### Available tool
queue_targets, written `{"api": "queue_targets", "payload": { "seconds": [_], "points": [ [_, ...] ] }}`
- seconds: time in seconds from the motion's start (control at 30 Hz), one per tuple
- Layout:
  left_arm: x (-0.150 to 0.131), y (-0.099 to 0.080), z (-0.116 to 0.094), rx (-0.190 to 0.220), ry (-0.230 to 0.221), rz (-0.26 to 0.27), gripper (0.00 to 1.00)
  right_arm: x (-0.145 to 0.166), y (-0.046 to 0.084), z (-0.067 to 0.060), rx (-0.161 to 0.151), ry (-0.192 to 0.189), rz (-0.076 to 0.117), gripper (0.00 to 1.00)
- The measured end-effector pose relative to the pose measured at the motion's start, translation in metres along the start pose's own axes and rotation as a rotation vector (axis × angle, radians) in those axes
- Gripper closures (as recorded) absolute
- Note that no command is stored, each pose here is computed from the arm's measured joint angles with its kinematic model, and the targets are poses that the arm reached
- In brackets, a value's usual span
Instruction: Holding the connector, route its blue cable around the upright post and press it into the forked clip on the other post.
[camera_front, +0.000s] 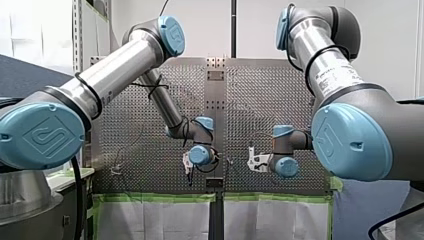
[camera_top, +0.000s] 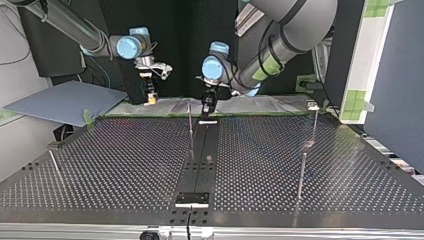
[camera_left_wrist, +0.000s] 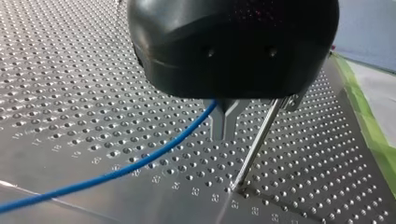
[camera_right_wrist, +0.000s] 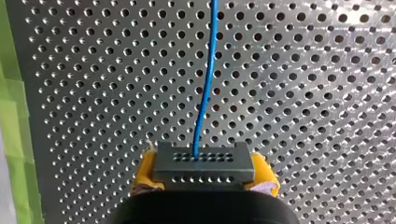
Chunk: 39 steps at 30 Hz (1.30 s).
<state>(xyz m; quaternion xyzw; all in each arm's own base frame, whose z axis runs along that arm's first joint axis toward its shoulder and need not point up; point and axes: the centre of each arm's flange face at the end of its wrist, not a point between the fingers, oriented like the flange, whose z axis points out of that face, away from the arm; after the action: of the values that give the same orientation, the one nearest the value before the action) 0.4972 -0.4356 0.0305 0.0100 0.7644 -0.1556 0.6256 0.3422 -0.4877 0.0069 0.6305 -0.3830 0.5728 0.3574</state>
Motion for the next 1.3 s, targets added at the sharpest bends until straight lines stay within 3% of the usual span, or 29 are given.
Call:
{"api": "queue_targets", "payload": {
  "seconds": [0.4, 1.3],
  "points": [
    [-0.005, 0.014, 0.009, -0.006, 0.002, -0.01, 1.0, 0.011, 0.022, 0.019, -0.002, 0.002, 0.011, 0.98],
    [0.019, 0.031, 0.029, 0.02, 0.041, -0.025, 1.0, 0.023, 0.057, 0.042, -0.004, 0.005, 0.028, 0.98]
  ]
}}
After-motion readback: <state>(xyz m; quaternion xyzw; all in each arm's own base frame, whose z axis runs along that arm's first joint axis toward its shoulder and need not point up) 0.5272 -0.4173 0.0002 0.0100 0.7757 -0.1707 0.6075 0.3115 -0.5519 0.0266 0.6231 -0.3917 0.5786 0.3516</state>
